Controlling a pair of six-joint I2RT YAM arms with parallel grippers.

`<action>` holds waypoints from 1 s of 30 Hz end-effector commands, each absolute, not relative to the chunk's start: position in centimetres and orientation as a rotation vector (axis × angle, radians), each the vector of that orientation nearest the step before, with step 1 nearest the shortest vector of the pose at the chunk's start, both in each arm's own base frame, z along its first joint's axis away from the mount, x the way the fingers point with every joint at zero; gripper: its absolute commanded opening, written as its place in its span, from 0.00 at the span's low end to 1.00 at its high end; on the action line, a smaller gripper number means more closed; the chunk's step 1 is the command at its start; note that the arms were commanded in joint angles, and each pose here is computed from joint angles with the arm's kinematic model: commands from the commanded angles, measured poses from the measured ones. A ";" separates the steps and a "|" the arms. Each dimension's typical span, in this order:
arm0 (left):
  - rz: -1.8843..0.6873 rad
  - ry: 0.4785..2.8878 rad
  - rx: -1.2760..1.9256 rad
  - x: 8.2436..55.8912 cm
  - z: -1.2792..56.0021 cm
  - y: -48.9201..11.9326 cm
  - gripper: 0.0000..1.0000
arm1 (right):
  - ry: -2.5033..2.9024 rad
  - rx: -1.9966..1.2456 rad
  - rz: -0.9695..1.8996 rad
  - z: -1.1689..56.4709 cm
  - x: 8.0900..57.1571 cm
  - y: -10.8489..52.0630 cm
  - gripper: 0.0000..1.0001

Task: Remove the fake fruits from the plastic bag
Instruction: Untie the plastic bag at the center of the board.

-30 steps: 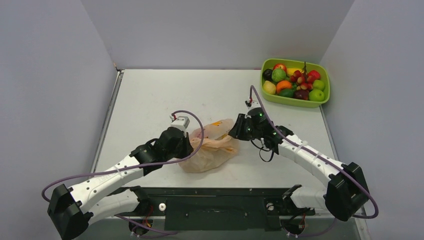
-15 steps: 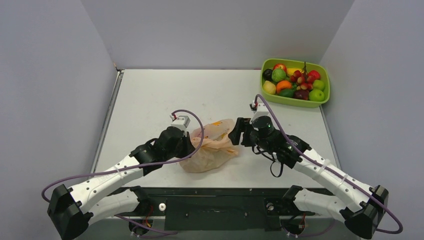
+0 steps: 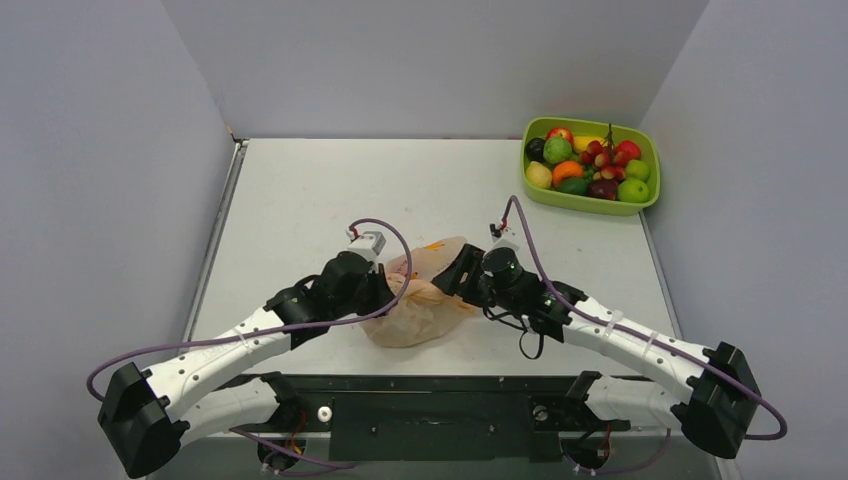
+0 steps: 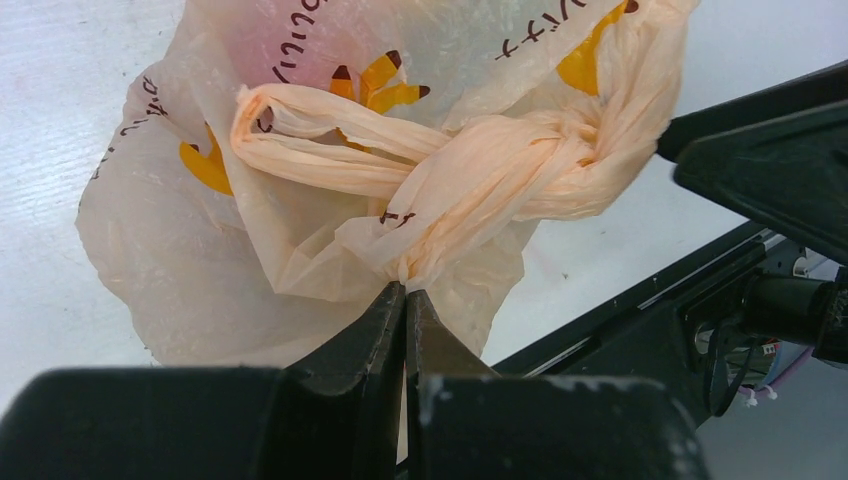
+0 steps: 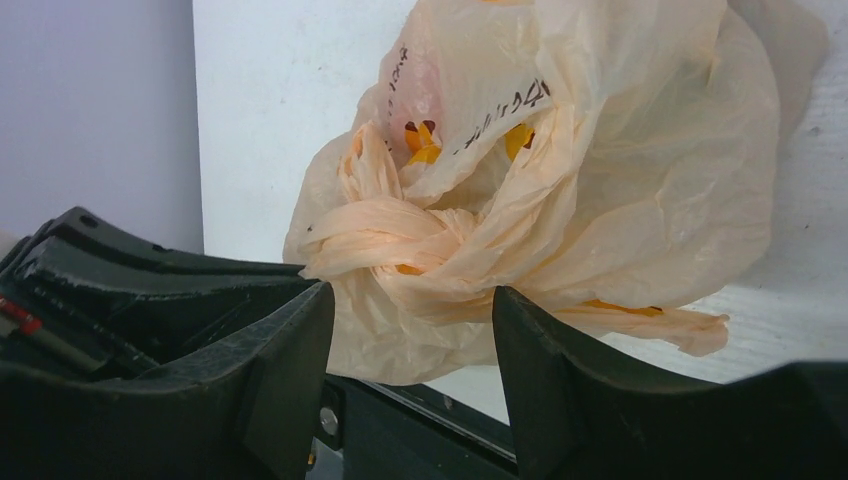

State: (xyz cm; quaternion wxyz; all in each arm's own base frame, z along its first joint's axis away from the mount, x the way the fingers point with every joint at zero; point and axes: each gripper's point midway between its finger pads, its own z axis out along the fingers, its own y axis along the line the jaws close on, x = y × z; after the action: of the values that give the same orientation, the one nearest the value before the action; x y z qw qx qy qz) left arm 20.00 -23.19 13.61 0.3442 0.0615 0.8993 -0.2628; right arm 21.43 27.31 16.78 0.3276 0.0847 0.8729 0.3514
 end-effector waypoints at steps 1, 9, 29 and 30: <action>-0.785 2.269 0.161 20.5 16.1 -24.8 0.00 | 2.278 0.400 0.975 16.5 22.2 28.4 0.55; -0.805 2.267 0.168 20.2 16.4 -24.9 0.00 | 2.304 0.454 0.851 15.0 22.6 27.5 0.54; -0.690 2.257 0.089 19.8 16.4 -21.7 0.00 | 2.243 0.440 0.666 16.0 24.7 23.5 0.00; -0.661 2.253 0.065 19.9 16.2 -21.0 0.00 | 2.249 0.433 0.680 16.1 24.8 23.2 0.00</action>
State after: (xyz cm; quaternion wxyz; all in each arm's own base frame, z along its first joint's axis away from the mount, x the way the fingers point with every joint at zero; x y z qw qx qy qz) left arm 19.45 -22.99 14.83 0.3493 0.0546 0.8925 -0.2801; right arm 22.86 24.80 12.75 0.3386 0.1630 0.8949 0.2407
